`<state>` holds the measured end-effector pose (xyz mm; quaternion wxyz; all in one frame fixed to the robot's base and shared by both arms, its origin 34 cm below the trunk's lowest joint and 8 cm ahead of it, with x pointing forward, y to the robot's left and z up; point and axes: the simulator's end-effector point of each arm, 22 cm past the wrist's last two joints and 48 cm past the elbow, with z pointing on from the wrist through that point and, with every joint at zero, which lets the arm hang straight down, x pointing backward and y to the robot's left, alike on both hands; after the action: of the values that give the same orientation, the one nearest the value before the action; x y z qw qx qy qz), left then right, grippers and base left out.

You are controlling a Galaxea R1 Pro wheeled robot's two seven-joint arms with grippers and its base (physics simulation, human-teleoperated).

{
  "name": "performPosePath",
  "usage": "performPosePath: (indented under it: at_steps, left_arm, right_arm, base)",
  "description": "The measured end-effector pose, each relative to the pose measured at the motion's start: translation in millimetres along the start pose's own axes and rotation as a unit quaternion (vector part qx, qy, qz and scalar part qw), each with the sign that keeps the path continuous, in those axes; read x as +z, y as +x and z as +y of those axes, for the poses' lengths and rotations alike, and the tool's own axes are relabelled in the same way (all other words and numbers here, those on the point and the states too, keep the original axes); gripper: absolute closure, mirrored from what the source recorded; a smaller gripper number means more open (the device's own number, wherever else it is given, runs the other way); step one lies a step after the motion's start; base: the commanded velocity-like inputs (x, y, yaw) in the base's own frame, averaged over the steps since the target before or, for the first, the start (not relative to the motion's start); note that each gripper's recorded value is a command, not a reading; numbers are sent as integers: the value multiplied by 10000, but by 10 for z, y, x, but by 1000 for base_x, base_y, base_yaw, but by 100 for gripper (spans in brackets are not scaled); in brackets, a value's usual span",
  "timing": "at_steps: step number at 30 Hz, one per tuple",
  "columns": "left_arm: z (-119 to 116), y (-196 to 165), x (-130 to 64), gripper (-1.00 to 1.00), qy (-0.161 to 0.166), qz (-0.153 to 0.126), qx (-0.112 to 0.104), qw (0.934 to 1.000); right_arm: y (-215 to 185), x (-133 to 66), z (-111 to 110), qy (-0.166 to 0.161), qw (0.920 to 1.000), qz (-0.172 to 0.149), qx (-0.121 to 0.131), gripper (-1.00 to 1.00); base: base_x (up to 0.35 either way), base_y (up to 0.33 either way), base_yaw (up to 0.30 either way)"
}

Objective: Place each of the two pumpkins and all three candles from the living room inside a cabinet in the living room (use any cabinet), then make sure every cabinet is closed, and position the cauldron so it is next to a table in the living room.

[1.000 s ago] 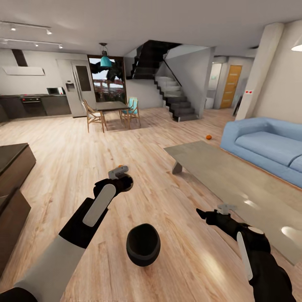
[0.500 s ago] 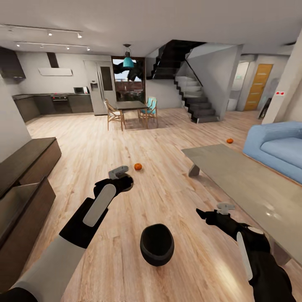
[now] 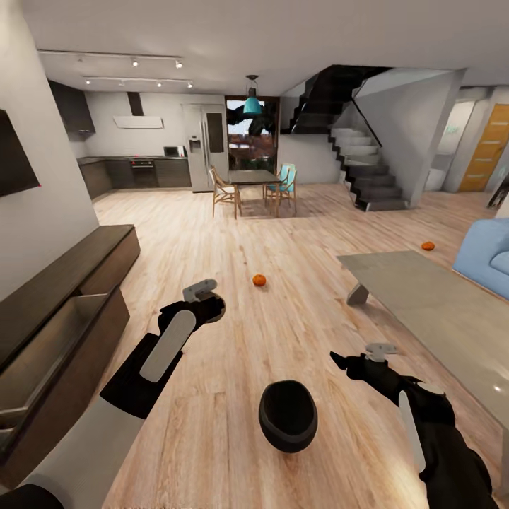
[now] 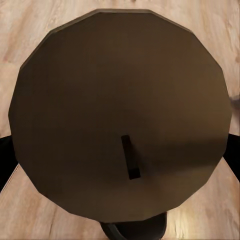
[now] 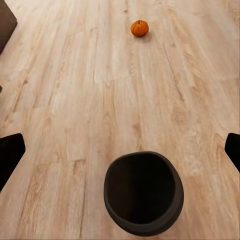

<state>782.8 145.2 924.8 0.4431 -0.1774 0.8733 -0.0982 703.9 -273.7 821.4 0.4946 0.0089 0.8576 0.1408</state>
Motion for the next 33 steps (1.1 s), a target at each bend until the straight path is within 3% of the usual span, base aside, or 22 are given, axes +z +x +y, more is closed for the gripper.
performPosePath:
  at_steps: [9, 33]
  left_arm:
    - [-10, 7, 2, 100, 14, 8, 0, 10000]
    - [73, 186, 170, 100, -85, 212, -2, 9997]
  right_arm:
    - [2, 1, 2, -2, 10000, 3, 7, -100]
    - [137, 67, -31, 10, 9999, 133, 42, -100]
  base:
    - [0, 0, 266]
    - [0, 0, 78]
